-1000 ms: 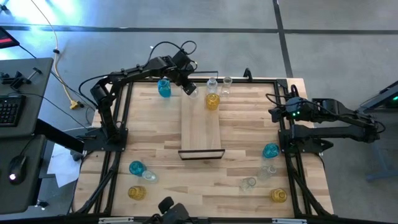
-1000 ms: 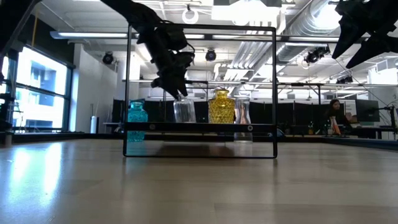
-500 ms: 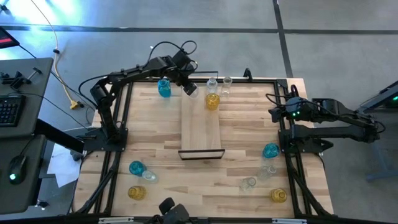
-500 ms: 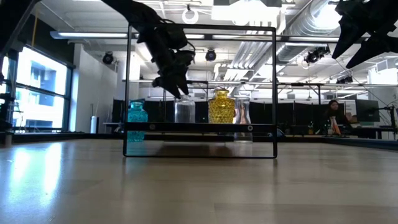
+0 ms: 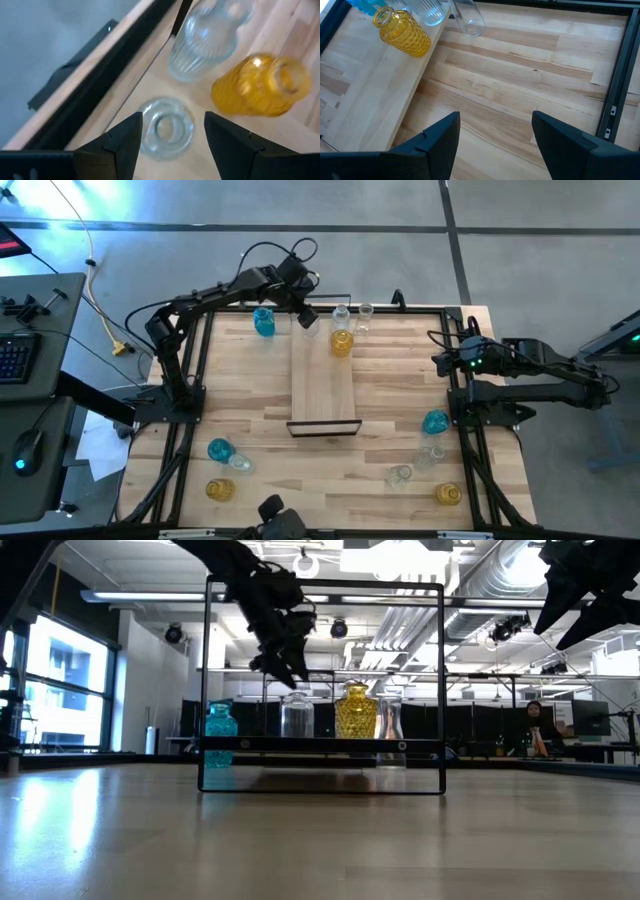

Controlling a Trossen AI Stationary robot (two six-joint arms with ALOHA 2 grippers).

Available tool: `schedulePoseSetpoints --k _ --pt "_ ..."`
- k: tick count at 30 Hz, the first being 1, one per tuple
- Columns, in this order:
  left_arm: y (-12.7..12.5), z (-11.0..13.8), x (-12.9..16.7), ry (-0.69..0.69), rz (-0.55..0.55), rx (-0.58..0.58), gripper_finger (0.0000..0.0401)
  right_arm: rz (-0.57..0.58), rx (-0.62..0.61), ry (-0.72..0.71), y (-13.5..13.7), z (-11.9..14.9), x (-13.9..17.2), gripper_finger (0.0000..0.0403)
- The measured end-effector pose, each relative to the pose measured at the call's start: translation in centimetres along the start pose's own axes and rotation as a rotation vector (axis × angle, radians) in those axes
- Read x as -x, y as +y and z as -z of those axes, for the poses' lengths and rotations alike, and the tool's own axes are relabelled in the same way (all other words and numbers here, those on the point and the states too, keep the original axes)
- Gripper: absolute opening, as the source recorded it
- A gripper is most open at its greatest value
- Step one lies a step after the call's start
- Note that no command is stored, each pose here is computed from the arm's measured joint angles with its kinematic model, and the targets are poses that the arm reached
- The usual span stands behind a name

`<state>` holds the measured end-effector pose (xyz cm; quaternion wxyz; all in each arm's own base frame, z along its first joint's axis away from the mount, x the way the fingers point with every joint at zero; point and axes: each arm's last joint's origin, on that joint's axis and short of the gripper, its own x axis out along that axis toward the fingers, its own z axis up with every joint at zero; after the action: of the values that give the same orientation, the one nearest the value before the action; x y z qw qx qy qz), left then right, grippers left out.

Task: Sort vases onto shelf
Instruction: Put the top left transparent flower vase on the shelf aligned with the other transparent flower vase

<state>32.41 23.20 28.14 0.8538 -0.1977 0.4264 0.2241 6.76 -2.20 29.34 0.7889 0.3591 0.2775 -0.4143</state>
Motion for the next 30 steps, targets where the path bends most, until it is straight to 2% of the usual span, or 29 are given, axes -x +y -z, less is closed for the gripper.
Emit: schedulePoseSetpoints --k 7,12,17,25,30 --pt "-0.9 -1.4 2.3 -0.009 0.007 -0.025 0.0205 -0.001 -0.003 0.001 0.0 0.0 0.0 0.0243" --pt "-1.9 -0.6 3.6 0.088 0.010 -0.081 0.0191 -0.003 -0.003 0.004 0.0 0.0 0.0 0.0243" --pt "-2.8 0.2 5.1 0.147 -0.002 -0.117 0.0138 -0.003 -0.002 0.004 0.0 0.0 0.0 0.0243" --pt "-3.6 1.0 5.5 0.204 -0.033 -0.182 0.0013 -0.003 0.000 0.003 0.0 0.0 0.0 0.0243" --pt "-4.2 2.2 4.4 0.274 -0.033 -0.202 0.0004 -0.002 0.002 0.003 0.0 0.0 0.0 0.0243"
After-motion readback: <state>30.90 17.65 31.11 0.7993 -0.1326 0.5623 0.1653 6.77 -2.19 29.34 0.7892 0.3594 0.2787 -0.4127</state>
